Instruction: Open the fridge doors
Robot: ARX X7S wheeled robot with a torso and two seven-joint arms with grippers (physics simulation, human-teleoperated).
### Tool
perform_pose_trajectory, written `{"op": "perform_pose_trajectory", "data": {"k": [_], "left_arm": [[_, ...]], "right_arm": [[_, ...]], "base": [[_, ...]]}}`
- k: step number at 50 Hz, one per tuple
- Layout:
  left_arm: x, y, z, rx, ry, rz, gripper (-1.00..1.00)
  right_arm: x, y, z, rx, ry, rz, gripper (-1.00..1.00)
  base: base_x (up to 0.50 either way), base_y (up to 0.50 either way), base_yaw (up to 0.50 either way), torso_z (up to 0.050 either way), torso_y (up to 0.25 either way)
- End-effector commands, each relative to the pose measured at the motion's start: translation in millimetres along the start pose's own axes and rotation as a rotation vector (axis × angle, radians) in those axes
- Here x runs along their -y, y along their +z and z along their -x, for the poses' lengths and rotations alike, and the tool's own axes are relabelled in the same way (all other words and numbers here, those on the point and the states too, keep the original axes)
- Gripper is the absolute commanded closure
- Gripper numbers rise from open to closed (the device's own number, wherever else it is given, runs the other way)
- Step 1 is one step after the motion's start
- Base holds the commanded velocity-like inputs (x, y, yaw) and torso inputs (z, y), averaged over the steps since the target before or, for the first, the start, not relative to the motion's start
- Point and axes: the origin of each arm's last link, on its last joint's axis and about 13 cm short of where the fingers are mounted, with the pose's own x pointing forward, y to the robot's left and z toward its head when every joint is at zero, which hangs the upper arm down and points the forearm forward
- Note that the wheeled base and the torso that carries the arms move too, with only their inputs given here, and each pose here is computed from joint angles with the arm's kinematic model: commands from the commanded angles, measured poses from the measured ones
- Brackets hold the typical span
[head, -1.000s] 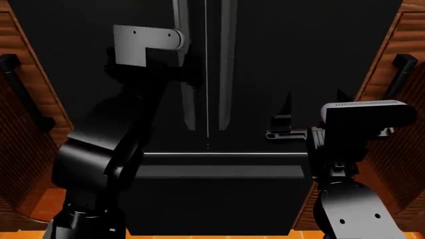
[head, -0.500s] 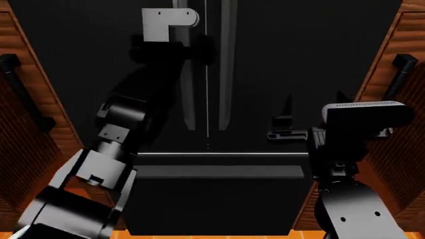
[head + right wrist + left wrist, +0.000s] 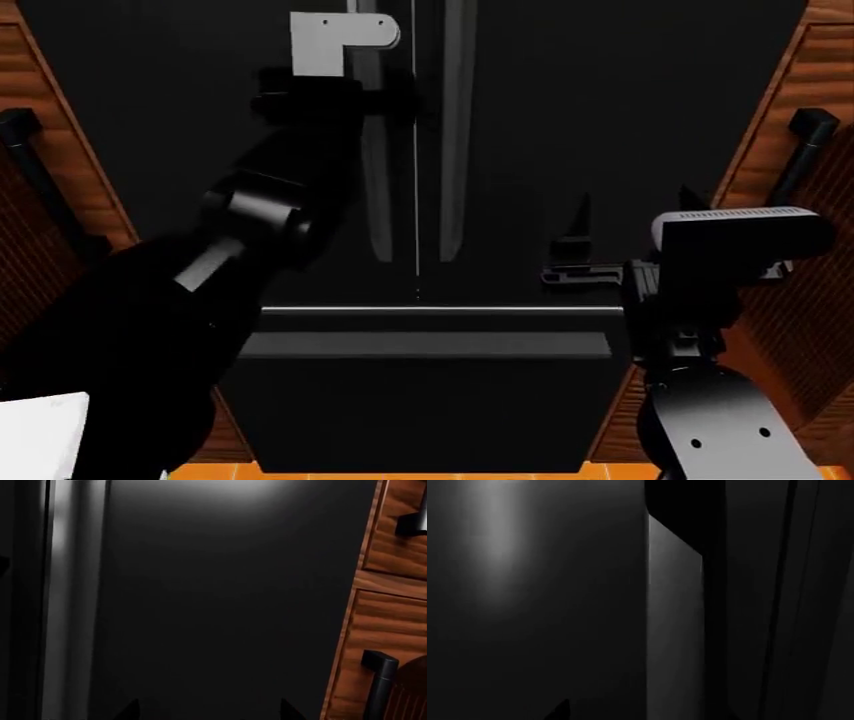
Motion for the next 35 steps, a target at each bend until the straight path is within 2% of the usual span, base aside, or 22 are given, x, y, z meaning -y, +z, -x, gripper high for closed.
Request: {"op": "perform_pose_trajectory", "data": {"k": [1, 9, 14, 23, 26, 27, 35], "left_arm": [[-8.7, 8, -4, 0.022, 0.091, 0.007, 1.0], [-8.0, 8, -4, 0.03, 0.069, 0.005, 1.0], [-6.7, 12, -5, 0.032, 0.048, 0.037, 1.0], [-9.6, 15, -6, 0.032, 0.071, 0.074, 1.0], [-9.3, 16, -6, 0.043, 0.071, 0.088, 1.0], [-8.1, 15, -6, 0.087, 0.073, 0.064, 1.0], [-5.8, 5, -4, 0.068, 0.079, 0.133, 1.0]], "right_arm": [[2.1, 0, 1, -0.001, 0.009, -0.022, -1.0], [1.5, 0, 1, -0.001, 0.013, -0.024, -1.0], [0.7, 0, 1, 0.0, 0.017, -0.022, -1.0], [-0.3, 0, 1, 0.0, 0.02, -0.021, -1.0], [-0.6, -1, 1, 0.001, 0.02, -0.023, -1.0], [-0.5, -1, 1, 0.002, 0.019, -0.025, -1.0], [0.3, -1, 2, 0.006, 0.017, -0.025, -1.0]], "base": [[0.0, 0.0, 0.0, 0.0, 0.0], [0.0, 0.0, 0.0, 0.0, 0.0], [0.0, 0.0, 0.0, 0.0, 0.0], [0.0, 0.0, 0.01, 0.0, 0.001], [0.0, 0.0, 0.01, 0.0, 0.0], [0.0, 0.0, 0.01, 0.0, 0.0], [0.0, 0.0, 0.01, 0.0, 0.001]]}}
